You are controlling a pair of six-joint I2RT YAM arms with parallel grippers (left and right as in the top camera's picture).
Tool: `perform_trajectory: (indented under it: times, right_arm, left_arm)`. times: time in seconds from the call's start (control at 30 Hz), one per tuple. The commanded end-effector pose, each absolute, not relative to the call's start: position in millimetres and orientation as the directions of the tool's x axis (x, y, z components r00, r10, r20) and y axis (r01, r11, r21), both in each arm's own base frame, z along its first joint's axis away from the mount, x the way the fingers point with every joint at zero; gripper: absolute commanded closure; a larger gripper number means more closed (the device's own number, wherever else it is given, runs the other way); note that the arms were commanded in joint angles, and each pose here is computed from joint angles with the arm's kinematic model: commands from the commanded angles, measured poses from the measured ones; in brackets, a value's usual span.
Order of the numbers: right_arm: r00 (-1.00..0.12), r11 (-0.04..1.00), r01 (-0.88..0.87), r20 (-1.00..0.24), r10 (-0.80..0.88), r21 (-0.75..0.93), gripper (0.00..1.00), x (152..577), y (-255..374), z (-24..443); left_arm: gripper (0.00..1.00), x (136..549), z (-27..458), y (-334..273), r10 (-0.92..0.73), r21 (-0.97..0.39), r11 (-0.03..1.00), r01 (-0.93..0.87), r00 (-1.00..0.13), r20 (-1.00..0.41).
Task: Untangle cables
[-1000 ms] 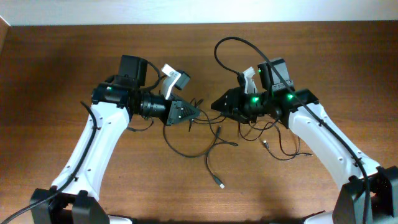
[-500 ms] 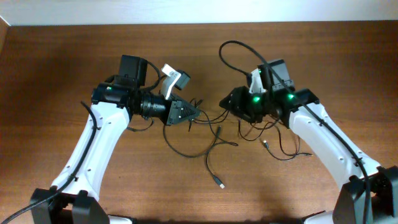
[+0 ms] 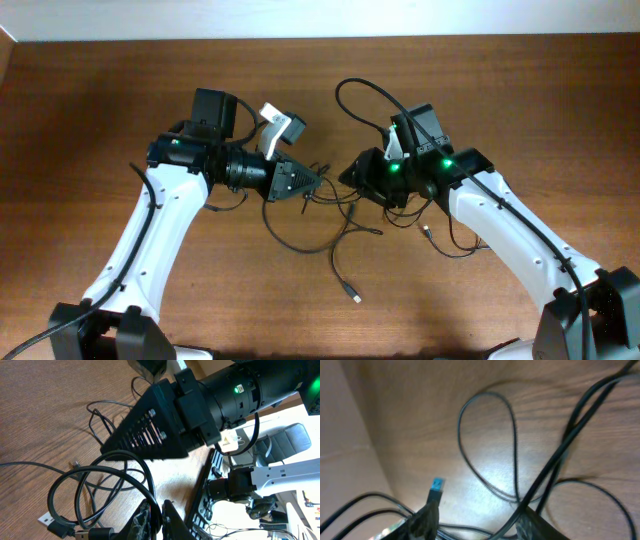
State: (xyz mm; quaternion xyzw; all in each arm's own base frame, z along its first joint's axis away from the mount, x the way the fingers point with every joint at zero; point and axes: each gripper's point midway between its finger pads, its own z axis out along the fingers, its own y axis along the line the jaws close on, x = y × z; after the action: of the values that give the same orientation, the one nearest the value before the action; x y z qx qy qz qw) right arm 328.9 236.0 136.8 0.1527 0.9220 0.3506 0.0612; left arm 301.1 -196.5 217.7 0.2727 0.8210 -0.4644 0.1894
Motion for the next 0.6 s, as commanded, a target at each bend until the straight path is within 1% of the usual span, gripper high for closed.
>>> perform_trajectory:
  times: [0.0,0.03,0.07,0.13,0.17,0.2,0.23,0.27,0.3,0.37,0.4,0.43,0.47,0.5,0.53,0.57]
  right_arm:
    - [-0.922,0.733,0.272,-0.05,0.384,0.624,0.57,337,226,132]
    - [-0.92,0.733,0.272,-0.054,0.388,0.624,0.62,339,226,132]
    - [-0.921,0.733,0.271,-0.054,0.387,0.623,0.71,340,227,130]
    - [-0.923,0.739,0.277,-0.043,0.382,0.614,0.82,339,229,124]
    - [-0.925,0.743,0.278,-0.04,0.379,0.609,0.94,339,228,120]
    - [-0.935,0.757,0.241,-0.064,0.349,0.607,0.96,341,229,118]
    - [-0.942,0.767,0.211,-0.083,0.325,0.605,0.96,341,229,118]
    - [-0.953,0.785,0.148,-0.126,0.276,0.602,0.96,341,229,121]
    - [-0.953,0.79,0.096,-0.174,0.249,0.606,0.96,343,229,129]
    - [-0.941,0.78,0.06,-0.225,0.252,0.623,0.96,349,225,146]
    - [-0.938,0.782,0.03,-0.252,0.236,0.622,0.96,350,226,150]
    - [-0.939,0.786,0.022,-0.258,0.228,0.618,0.96,351,225,149]
    - [-0.935,0.804,0.04,-0.261,0.239,0.593,0.92,353,220,143]
    - [-0.928,0.827,0.061,-0.274,0.253,0.559,0.78,357,214,136]
    - [-0.922,0.838,0.074,-0.282,0.263,0.54,0.71,360,209,132]
    - [-0.918,0.846,0.09,-0.286,0.275,0.525,0.69,363,204,128]
  left_arm:
    - [0.91,302,222,-198,0.271,-0.659,0.397,0.639,-0.767,-0.581]
    - [0.91,302,222,-198,0.271,-0.658,0.397,0.639,-0.767,-0.581]
    - [0.91,302,222,-198,0.272,-0.658,0.398,0.639,-0.767,-0.581]
    - [0.91,302,222,-198,0.272,-0.658,0.398,0.639,-0.767,-0.581]
    - [0.91,302,222,-198,0.272,-0.658,0.397,0.639,-0.767,-0.581]
    - [0.9,302,221,-198,0.272,-0.658,0.398,0.639,-0.767,-0.581]
    - [0.9,303,221,-198,0.273,-0.656,0.402,0.639,-0.767,-0.581]
    - [0.9,304,218,-196,0.278,-0.646,0.421,0.637,-0.768,-0.577]
    - [0.9,308,209,-191,0.293,-0.617,0.471,0.63,-0.772,-0.564]
    - [0.8,313,192,-177,0.309,-0.566,0.582,0.584,-0.803,-0.51]
    - [0.7,318,180,-165,0.292,-0.528,0.67,0.522,-0.839,-0.459]
    - [0.67,322,173,-156,0.273,-0.494,0.727,0.477,-0.861,-0.43]
    - [0.65,326,166,-146,0.252,-0.453,0.78,0.432,-0.879,-0.404]
    - [0.6,327,164,-143,0.247,-0.439,0.794,0.421,-0.883,-0.399]
    - [0.58,327,164,-142,0.248,-0.436,0.796,0.421,-0.883,-0.399]
    - [0.57,328,164,-141,0.248,-0.431,0.799,0.419,-0.883,-0.399]
